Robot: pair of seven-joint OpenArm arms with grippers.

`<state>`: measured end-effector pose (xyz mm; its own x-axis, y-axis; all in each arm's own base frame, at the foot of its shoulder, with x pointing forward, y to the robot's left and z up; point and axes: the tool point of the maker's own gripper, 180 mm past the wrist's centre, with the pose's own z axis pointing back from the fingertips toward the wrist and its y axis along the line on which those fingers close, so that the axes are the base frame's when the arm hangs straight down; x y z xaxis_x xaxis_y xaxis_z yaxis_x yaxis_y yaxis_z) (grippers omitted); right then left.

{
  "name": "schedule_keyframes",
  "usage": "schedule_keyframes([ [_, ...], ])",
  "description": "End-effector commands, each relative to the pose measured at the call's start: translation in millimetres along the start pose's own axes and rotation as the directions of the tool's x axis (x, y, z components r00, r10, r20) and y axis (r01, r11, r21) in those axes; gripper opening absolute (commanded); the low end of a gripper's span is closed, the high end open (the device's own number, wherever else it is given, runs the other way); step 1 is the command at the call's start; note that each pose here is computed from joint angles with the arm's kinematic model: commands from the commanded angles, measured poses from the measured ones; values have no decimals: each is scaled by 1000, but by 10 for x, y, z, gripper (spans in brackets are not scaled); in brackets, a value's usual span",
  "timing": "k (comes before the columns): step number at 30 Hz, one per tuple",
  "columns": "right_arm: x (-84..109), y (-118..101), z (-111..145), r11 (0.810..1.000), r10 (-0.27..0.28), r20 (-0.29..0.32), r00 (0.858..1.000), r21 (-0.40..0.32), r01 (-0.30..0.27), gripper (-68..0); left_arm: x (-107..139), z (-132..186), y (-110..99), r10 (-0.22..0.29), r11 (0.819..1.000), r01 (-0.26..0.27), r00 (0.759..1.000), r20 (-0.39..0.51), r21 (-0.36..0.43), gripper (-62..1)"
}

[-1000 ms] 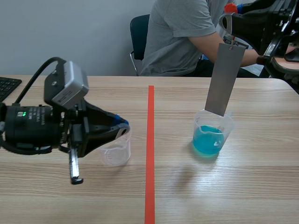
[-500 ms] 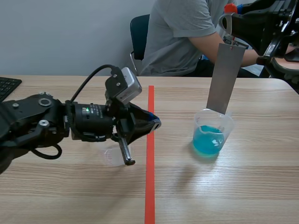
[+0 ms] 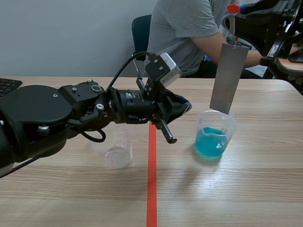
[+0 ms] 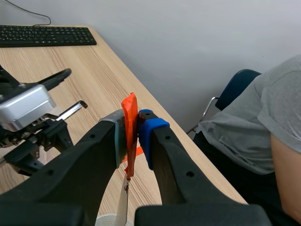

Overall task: Do the redox reaction experiment.
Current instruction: 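Move the plate over the blue solution, then point at the plate with the left hand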

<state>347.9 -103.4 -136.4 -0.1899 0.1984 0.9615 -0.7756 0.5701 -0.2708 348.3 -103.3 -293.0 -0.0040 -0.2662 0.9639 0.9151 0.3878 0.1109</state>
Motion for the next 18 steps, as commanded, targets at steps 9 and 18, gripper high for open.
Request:
schedule_keyframes([
  [9, 139, -67, 26, 1000, 27, 30, 999, -6, -27, -662, 192, -189, 65, 14, 1000, -15, 997, 70, 12, -565],
  [18, 139, -67, 26, 1000, 27, 30, 999, -6, -27, -662, 254, -337, -81, 37, 999, -35, 995, 98, -14, -565],
])
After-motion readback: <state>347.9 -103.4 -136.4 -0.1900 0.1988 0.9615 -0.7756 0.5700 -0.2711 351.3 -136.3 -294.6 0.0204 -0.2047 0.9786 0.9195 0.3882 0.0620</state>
